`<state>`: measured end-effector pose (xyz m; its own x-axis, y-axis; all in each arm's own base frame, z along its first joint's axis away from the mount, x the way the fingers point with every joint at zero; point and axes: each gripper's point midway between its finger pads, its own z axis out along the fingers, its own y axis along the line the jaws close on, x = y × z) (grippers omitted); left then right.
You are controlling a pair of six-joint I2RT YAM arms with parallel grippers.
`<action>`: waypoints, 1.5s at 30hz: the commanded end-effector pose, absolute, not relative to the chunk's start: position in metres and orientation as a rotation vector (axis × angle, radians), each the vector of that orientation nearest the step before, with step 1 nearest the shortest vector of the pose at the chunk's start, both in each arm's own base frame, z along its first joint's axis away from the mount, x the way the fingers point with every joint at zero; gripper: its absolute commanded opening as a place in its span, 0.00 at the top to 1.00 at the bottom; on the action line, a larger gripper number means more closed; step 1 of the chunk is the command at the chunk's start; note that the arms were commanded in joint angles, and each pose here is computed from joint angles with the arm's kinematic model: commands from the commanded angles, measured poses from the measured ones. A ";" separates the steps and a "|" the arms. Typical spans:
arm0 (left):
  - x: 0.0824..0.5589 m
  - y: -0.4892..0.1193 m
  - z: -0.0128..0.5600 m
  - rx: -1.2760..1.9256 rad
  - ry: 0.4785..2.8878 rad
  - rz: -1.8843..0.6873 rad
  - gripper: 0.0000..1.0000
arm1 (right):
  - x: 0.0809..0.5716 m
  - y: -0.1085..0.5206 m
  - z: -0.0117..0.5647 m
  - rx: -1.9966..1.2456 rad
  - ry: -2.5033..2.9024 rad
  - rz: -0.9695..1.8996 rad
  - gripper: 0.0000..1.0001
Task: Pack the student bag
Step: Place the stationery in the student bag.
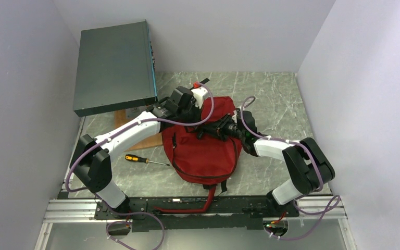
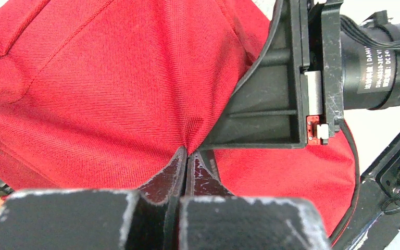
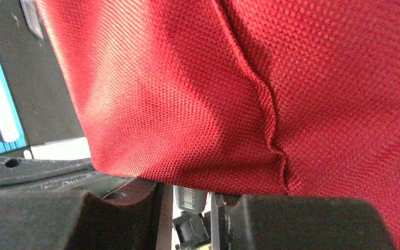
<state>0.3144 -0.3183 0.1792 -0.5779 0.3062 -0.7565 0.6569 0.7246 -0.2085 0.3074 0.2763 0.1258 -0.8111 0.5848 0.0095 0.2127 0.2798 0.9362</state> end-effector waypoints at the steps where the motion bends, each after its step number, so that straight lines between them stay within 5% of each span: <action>1: 0.303 -0.329 0.200 0.808 2.155 -0.665 1.00 | 0.350 0.260 0.149 0.898 2.008 1.382 1.00; 20: 0.310 -0.303 0.192 1.002 2.118 -0.400 1.00 | 0.380 0.265 0.120 1.138 1.921 1.234 1.00; 23: 0.312 -0.300 0.198 1.031 2.087 -0.370 1.00 | 0.382 0.270 0.117 1.184 1.945 1.239 0.94; 30: 0.317 -0.296 0.194 1.089 2.083 -0.308 1.00 | 0.389 0.273 0.104 1.202 2.052 1.097 1.00; 37: 0.311 -0.297 0.196 1.018 2.075 -0.350 1.00 | 0.350 0.264 0.081 0.951 2.255 0.902 0.35; 40: 0.306 -0.301 0.195 1.027 2.063 -0.394 1.00 | 0.326 0.255 0.079 0.807 2.298 0.908 0.21; 45: 0.304 -0.304 0.193 1.019 2.077 -0.423 1.00 | 0.299 0.239 0.110 0.457 2.266 0.893 0.11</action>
<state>0.3194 -0.3011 0.1738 -0.3855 0.5611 -0.7325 0.7639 0.6394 0.0877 0.3121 0.2739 0.1122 -0.7183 0.6558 -0.2322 0.2275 0.5369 0.8124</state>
